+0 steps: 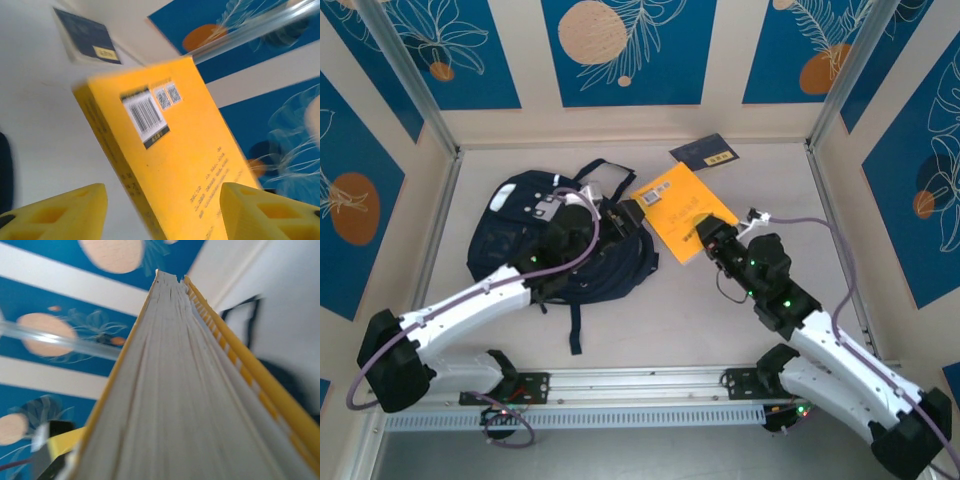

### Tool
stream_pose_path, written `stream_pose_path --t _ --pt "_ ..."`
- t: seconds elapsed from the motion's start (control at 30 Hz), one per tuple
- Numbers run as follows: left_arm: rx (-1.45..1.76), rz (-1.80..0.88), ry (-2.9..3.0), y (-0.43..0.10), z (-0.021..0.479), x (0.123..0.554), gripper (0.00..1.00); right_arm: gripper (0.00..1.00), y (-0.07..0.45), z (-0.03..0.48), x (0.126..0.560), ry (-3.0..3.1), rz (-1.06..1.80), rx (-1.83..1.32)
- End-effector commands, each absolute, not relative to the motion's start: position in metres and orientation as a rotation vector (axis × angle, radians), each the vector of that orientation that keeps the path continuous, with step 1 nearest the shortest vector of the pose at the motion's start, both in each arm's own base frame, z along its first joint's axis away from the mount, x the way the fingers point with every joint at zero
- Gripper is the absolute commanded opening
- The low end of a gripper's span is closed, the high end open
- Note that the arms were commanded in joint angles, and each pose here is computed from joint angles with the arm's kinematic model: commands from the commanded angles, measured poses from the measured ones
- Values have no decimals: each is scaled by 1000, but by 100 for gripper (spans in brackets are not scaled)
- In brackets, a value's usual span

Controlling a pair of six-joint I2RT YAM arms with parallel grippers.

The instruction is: Pack the student bag

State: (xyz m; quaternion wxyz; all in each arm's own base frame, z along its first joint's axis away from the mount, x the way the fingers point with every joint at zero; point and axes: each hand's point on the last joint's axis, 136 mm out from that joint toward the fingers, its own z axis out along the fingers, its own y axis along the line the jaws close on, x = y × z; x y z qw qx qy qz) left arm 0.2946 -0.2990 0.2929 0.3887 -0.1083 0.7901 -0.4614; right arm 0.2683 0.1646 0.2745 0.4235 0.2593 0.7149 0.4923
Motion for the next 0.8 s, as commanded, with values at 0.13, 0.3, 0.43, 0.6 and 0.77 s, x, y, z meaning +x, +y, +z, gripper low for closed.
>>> stream_pose_path --t 0.13,0.3,0.43,0.6,0.77 --pt "204 -173 2358 -244 235 314 71 0 119 226 242 2026 876 596" --pt "377 276 2468 -228 209 338 84 0 120 212 237 2071 938 594" --pt "417 369 2513 -223 182 346 94 0 116 211 236 2055 976 606" --pt "389 387 2584 -209 155 351 94 0 114 205 234 2061 1014 624" --pt "325 295 2673 -199 135 351 86 0 114 195 235 2064 1050 658"
